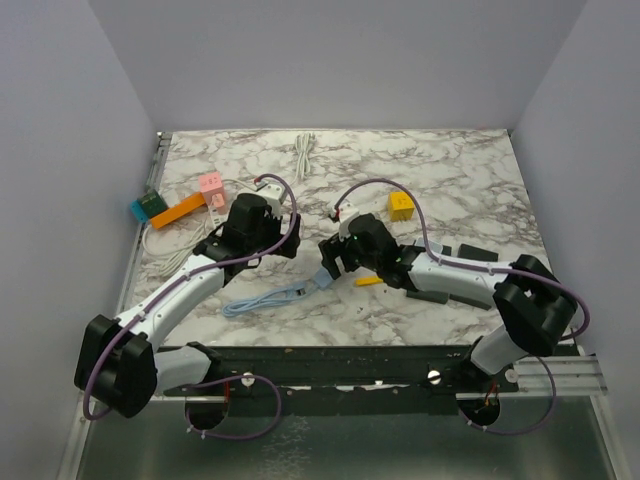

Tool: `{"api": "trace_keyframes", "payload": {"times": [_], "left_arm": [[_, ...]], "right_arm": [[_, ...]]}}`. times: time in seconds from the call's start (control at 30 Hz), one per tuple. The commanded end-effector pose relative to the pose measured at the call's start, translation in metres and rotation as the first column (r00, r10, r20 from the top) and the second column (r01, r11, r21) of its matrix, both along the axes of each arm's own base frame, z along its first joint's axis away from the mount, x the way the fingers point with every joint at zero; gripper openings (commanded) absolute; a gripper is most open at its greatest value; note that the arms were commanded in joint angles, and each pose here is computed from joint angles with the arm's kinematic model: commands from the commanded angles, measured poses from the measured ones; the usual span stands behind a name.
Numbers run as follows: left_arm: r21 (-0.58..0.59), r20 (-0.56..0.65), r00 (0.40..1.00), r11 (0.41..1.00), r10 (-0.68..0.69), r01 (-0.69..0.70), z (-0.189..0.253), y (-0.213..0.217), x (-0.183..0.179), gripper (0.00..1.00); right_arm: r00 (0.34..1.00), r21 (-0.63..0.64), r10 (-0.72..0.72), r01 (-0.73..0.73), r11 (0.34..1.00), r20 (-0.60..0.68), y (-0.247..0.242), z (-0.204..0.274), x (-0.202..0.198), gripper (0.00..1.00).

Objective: Pull the plug off the socket
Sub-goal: Remove the plug from the socket.

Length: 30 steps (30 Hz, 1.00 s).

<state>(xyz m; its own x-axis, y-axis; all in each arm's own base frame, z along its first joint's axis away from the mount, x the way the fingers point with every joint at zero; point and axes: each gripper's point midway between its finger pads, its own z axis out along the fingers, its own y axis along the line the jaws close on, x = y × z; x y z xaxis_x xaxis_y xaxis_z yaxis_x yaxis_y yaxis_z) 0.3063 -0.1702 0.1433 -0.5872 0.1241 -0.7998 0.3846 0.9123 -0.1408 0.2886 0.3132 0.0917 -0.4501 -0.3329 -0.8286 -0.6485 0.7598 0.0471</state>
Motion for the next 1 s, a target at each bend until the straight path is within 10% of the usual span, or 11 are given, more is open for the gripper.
{"api": "trace_keyframes", "payload": {"times": [0.0,0.77,0.97], "left_arm": [[-0.025,-0.037,0.999,1.0,-0.019,0.019,-0.005,-0.006,-0.003,0.99],[-0.123,-0.102,0.987,0.986,-0.126,0.113,-0.013,-0.032,-0.012,0.99],[-0.139,-0.113,0.983,0.982,-0.145,0.129,-0.014,-0.035,-0.015,0.99]], "right_arm": [[0.998,-0.061,-0.042,0.045,0.997,0.05,-0.001,-0.002,0.012,0.85],[0.997,-0.089,-0.074,0.074,0.993,0.01,-0.007,-0.028,0.007,0.75],[0.997,-0.077,-0.078,0.079,0.994,0.016,-0.007,-0.025,0.007,0.38]]}}
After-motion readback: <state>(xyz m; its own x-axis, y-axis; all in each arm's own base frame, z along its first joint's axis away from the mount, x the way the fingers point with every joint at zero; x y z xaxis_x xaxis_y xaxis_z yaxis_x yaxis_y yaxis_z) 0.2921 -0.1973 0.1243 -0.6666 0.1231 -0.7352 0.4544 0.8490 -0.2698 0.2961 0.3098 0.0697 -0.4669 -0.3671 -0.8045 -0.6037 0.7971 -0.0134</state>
